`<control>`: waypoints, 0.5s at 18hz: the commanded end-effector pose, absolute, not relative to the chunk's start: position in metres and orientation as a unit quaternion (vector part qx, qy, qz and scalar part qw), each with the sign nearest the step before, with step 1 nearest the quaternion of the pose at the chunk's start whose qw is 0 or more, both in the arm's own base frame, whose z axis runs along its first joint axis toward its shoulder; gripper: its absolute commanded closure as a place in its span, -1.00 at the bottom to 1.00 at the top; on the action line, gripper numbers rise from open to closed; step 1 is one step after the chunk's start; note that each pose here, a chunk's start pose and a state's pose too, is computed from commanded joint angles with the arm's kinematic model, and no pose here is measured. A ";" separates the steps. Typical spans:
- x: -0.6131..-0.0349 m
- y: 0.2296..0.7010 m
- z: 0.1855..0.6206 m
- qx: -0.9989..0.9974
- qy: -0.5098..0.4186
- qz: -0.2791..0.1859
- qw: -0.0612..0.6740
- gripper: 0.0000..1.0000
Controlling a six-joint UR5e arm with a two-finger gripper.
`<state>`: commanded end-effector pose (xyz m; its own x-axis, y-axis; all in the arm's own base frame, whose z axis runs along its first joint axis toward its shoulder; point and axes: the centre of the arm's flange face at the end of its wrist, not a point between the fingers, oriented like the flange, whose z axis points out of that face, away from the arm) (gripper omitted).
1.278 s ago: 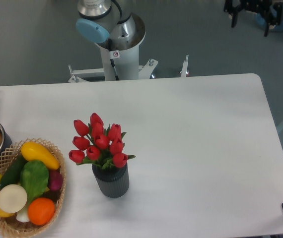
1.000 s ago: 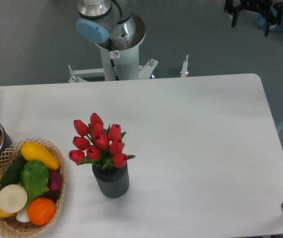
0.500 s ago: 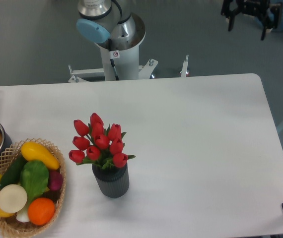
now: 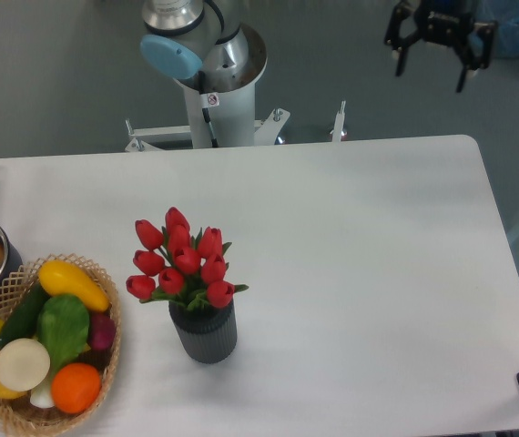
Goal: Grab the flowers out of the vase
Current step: 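Move the open gripper toward the red tulip stems above the black vase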
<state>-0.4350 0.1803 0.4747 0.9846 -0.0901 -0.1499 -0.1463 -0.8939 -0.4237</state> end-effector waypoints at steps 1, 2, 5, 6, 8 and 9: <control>-0.433 0.183 0.470 -0.969 0.064 0.059 0.230 -1.00; -0.429 0.186 0.464 -0.968 0.067 0.053 0.235 -1.00; -0.415 0.208 0.449 -0.964 0.086 0.032 0.249 -1.00; -0.412 0.221 0.445 -0.960 0.095 0.023 0.263 -1.00; -0.410 0.233 0.440 -0.951 0.101 0.012 0.291 -1.00; -0.412 0.235 0.434 -0.950 0.100 0.004 0.297 -1.00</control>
<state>-0.4123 0.2353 0.4341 0.9801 -0.1868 -0.0664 -0.1914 -0.8039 -0.5631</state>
